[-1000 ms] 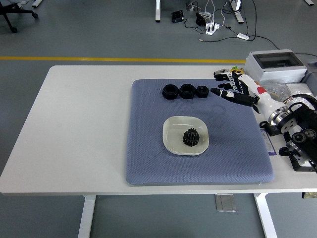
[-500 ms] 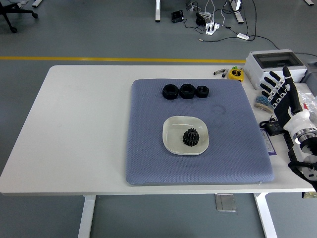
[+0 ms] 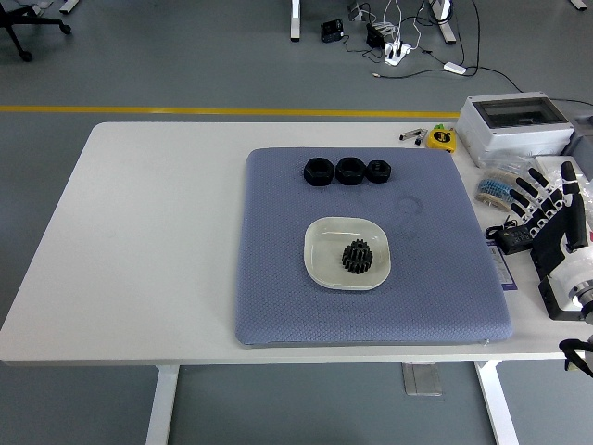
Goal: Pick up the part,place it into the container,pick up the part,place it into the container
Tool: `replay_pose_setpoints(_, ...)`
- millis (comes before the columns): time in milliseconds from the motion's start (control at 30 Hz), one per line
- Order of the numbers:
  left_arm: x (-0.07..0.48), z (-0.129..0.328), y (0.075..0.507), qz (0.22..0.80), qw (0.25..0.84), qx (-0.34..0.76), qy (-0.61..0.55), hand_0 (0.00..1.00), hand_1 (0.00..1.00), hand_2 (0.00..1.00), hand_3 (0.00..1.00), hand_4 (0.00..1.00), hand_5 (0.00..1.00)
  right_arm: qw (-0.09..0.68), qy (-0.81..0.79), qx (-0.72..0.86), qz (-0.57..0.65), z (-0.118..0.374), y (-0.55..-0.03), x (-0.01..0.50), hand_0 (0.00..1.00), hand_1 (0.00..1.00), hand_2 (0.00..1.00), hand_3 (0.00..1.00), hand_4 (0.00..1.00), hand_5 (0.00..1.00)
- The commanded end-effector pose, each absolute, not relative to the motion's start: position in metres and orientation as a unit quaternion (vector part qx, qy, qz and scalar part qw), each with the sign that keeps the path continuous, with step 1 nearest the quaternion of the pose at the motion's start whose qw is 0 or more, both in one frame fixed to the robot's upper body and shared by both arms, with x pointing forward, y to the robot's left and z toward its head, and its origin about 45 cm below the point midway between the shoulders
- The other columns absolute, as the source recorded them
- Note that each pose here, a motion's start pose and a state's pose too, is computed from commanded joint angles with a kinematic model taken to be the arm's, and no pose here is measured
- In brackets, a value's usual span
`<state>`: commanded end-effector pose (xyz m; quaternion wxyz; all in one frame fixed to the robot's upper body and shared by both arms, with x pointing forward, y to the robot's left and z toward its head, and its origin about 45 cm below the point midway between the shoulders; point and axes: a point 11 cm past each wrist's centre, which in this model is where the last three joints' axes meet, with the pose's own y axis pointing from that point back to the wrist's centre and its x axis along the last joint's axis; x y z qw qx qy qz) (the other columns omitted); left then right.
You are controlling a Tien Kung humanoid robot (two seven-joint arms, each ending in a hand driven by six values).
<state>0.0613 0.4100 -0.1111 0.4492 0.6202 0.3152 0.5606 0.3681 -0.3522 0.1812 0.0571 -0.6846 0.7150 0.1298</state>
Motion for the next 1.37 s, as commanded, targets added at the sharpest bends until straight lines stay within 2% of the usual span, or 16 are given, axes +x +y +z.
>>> replay_pose_setpoints(600, 0.059, -0.111, 0.412, 0.557, 0.448, 0.626, 0.313, 0.728, 0.736, 0.766, 0.679, 0.712, 0.673, 0.061, 0.71, -0.697, 0.083, 0.188, -0.354, 0.353, 0.978, 0.867, 0.881, 0.91, 0.998, 0.998)
replay_pose_setpoints(633, 0.059, -0.111, 0.412, 0.556, 0.448, 0.626, 0.313, 0.728, 0.736, 0.766, 0.679, 0.712, 0.672, 0.061, 0.709, -0.697, 0.084, 0.188, -0.354, 0.352, 0.93, 0.851, 0.859, 0.885, 0.998, 0.998)
replay_pose_setpoints(1367, 0.056, -0.111, 0.413, 0.553, 0.447, 0.629, 0.314, 0.728, 0.735, 0.767, 0.678, 0.712, 0.672, 0.059, 0.69, -0.717, 0.075, 0.191, -0.351, 0.351, 0.903, 0.834, 0.846, 0.863, 0.998, 0.998)
